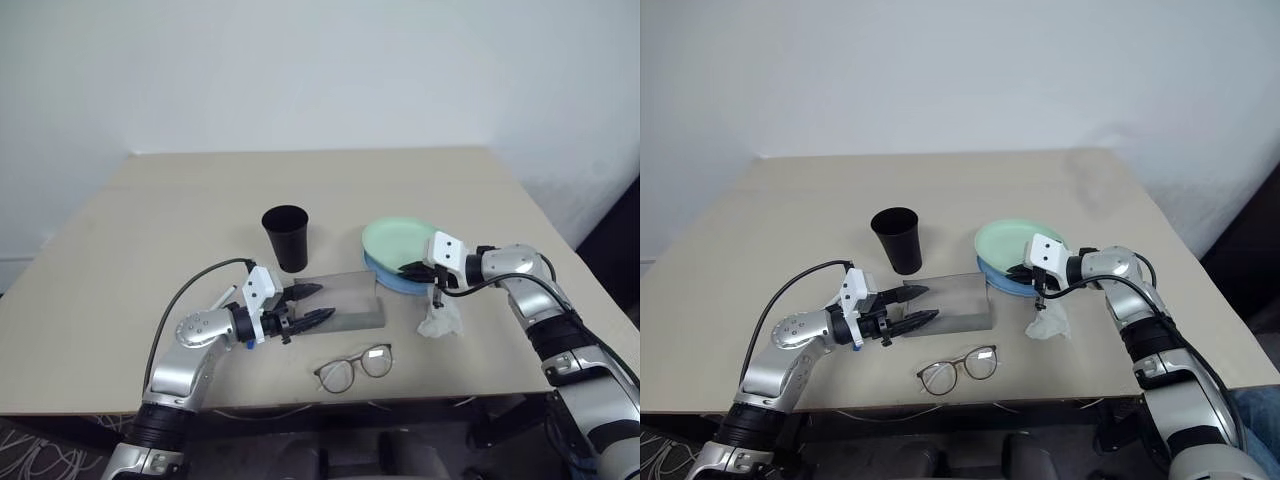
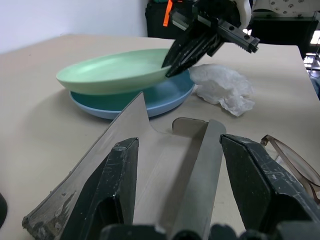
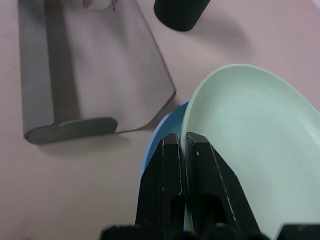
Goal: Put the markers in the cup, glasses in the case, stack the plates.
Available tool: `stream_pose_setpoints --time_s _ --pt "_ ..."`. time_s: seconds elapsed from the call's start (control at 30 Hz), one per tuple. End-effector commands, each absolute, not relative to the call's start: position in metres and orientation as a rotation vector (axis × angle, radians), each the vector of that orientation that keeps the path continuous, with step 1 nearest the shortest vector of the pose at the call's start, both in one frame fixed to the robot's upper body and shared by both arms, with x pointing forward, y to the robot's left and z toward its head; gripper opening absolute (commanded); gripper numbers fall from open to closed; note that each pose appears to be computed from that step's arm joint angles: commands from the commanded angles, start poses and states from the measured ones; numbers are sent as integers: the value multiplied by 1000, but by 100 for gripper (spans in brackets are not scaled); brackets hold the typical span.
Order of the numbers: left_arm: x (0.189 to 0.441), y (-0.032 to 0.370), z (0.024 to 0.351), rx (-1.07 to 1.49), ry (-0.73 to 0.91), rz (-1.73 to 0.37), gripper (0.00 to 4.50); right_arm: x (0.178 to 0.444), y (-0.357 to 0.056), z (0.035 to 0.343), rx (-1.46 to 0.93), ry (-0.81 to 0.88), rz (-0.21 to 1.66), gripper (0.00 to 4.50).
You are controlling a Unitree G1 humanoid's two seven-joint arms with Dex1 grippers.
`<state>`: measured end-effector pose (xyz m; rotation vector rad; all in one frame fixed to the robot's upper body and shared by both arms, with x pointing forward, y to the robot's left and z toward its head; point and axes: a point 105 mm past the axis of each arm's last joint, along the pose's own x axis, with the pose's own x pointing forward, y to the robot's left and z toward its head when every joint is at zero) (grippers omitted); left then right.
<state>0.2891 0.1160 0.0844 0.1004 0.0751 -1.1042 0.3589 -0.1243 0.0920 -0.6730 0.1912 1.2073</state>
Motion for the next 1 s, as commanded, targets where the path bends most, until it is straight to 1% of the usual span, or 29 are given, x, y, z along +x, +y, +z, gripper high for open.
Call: stream_pose_setpoints --time_s 0.03,0.43,0.53,0.57,0.87,0.9,1.0 --pt "294 114 101 130 7 -1107 273 361 -128 104 -728 153 1185 15" --pt "295 114 101 131 6 -1111 273 365 -127 102 -729 149 1172 15" --pt "294 114 101 131 6 -1109 273 367 -125 105 -715 129 1165 79" --pt "294 114 101 131 7 -1109 273 367 -124 106 -712 124 1165 107" --pt "293 114 100 128 8 -1106 273 369 -118 117 -704 67 1168 421" --pt "293 114 100 128 8 -1106 273 370 -117 119 -701 58 1163 448" --pt "293 114 100 128 7 -1106 273 371 -117 128 -698 35 1157 448"
